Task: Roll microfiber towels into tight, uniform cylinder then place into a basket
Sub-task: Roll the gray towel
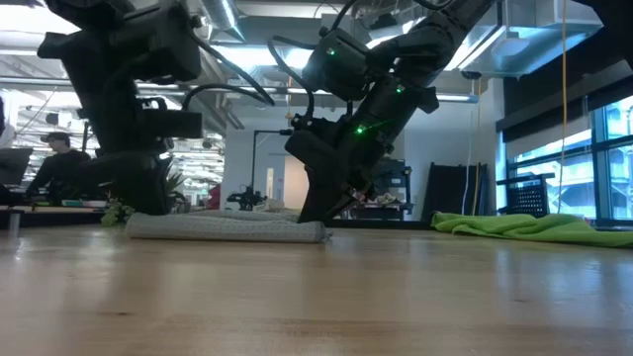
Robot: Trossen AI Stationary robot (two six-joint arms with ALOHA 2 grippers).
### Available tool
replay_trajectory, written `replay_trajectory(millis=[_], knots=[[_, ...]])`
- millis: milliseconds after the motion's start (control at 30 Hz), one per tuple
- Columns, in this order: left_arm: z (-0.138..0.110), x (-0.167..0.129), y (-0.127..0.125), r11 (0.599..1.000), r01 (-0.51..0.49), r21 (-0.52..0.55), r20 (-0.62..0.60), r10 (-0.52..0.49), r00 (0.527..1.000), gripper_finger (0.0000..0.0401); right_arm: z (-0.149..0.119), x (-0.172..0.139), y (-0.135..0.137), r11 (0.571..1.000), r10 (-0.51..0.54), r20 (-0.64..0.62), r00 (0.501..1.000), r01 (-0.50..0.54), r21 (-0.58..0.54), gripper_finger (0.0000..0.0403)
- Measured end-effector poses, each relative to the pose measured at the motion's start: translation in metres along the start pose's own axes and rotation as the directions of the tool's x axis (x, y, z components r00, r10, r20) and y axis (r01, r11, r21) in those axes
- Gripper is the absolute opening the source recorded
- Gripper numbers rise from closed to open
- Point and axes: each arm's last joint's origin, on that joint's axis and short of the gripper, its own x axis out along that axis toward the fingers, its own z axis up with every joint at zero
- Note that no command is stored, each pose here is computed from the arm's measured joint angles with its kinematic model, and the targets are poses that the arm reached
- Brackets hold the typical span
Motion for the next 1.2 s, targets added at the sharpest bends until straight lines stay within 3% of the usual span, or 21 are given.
replay_trajectory(millis=[333,500,833,1200], knots=[[0.026,-0.031,0.011,0.998,-0.048,0.029,-0.028,0.049,0.998,0.0099,0.000,0.000,0.000,1.000,0.001,0.001,1.000,-0.001,0.000,0.0021],[0.032,-0.047,0.006,1.000,0.012,0.024,0.051,-0.013,0.999,0.0099,0.000,0.000,0.000,1.000,0.001,0.000,1.000,-0.001,0.000,0.0021],[0.005,-0.010,-0.011,0.993,0.112,0.039,0.174,-0.117,0.978,0.0097,0.000,0.000,0.000,1.000,0.002,0.000,1.000,-0.002,0.003,0.0021],[-0.017,0.013,-0.005,0.988,0.155,-0.002,0.182,-0.152,0.971,0.0097,0.000,0.000,0.000,1.000,0.015,-0.004,1.000,-0.015,0.001,0.0051]])
